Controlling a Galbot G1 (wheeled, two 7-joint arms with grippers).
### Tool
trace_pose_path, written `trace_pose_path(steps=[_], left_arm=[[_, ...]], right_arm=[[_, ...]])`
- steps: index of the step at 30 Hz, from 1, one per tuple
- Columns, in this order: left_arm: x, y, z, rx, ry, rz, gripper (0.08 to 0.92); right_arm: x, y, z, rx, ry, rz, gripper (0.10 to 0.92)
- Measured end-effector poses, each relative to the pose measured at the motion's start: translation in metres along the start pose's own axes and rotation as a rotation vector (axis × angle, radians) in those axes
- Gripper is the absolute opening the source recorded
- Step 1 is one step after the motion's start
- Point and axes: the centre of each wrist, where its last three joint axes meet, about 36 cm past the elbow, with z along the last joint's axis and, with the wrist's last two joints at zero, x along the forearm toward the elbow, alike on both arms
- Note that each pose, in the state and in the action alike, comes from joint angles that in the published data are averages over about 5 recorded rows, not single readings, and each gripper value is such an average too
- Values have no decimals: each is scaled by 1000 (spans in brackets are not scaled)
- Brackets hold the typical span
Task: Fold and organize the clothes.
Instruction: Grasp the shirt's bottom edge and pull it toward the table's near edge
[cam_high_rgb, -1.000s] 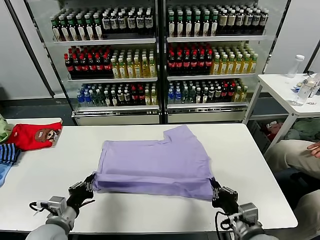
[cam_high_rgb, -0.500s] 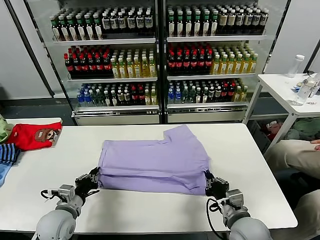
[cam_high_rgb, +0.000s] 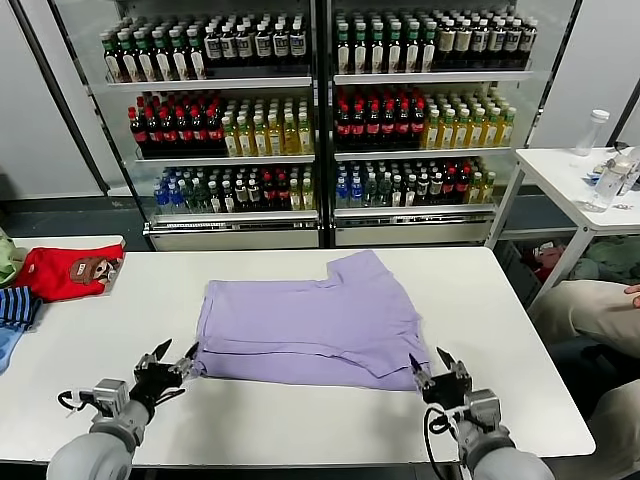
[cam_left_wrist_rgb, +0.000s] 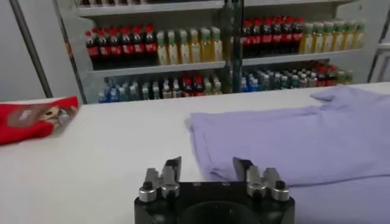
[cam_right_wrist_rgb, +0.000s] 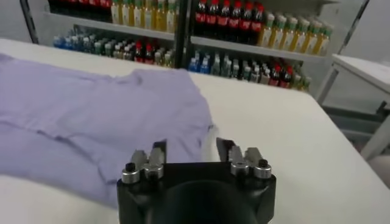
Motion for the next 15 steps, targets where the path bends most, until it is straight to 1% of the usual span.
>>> trace_pose_path(steps=[4, 7, 9, 15], left_arm=[[1, -5, 6, 18, 26, 5, 807], [-1, -6, 11, 22, 48, 0, 811], [-3, -6, 14, 20, 62, -6, 778], [-5, -5, 22, 21, 86, -12, 601]], right_arm=[[2, 3, 5, -17, 22, 0, 818], [1, 5, 8, -30, 37, -5, 797], [1, 6, 10, -39, 43, -8, 750], [-1, 9, 12, -57, 52, -14, 578]])
